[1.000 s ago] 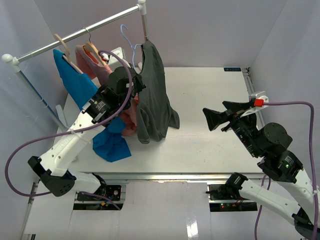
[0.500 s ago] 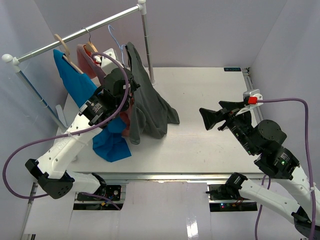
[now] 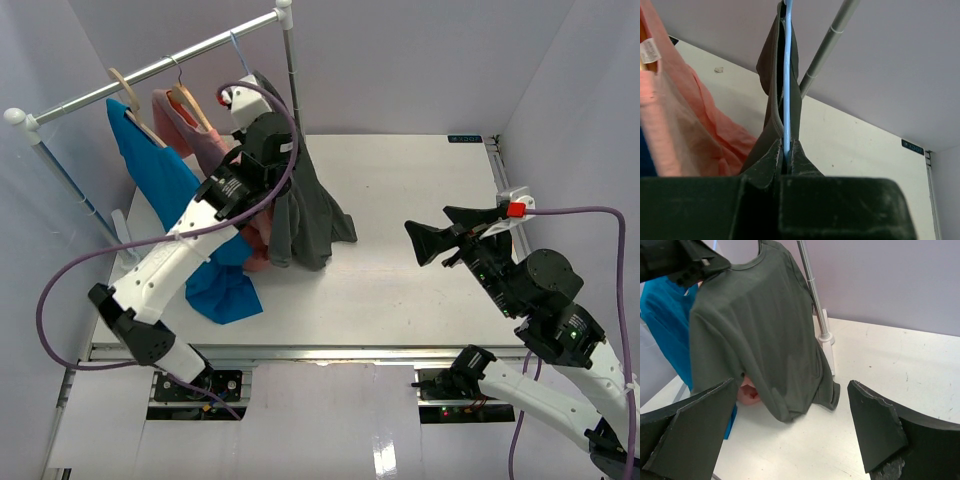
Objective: Place the t-shirt on the hanger
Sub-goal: Place the hanger at the clothesline.
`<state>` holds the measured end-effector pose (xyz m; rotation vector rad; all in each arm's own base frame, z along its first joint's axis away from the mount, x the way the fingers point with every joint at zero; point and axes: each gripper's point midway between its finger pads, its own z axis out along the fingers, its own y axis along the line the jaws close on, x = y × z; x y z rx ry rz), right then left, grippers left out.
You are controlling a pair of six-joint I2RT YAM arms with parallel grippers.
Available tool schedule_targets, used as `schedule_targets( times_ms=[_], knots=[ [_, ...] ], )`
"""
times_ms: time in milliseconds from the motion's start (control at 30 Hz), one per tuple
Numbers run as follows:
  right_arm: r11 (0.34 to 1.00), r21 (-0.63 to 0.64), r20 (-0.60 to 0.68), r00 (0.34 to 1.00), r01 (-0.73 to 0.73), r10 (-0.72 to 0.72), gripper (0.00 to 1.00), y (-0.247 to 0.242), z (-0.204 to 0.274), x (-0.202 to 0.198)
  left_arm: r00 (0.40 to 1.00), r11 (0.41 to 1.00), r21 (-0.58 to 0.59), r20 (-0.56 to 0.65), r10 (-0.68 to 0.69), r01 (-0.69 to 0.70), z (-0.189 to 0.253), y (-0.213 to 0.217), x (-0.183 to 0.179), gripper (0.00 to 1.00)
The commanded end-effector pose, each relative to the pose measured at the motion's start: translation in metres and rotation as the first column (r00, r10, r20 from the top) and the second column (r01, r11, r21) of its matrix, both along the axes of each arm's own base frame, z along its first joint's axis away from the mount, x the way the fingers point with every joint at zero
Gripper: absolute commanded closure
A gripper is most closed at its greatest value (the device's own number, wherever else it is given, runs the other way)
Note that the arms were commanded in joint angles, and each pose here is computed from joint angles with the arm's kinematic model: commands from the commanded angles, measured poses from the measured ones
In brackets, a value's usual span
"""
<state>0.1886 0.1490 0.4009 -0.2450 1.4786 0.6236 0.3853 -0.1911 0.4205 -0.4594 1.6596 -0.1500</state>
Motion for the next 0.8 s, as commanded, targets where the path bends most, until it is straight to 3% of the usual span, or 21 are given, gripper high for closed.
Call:
schedule_targets(
  times_ms=[0,233,567,767],
  knots=[
    [1.0,0.006,0.034,0.999,0.021,-0.021,0.03,-0.007,0.013,-0.001,0.99,0.991,0.025,0.055,0.133,-0.134,0.018,0.009,0.014,1.0],
    [1.0,-0.001,0.032,0.999,0.02,-0.02,0.03,-0.008,0.014,-0.002,0.964,0.967,0.054,0.115,0.241,-0.249,0.028,0.015,0.027,1.0],
    [1.0,-0.001,0.031,0.999,0.025,-0.025,0.03,-0.013,0.009,-0.005,0.939,0.964,0.046,0.24,0.246,-0.264,0.056,0.017,0.031,1.0],
    [1.0,-0.006,0.029,0.999,0.026,-0.025,0.03,-0.016,0.001,-0.007,0.938,0.952,0.098,0.226,0.264,-0.291,0.044,0.016,0.039,1.0]
  ],
)
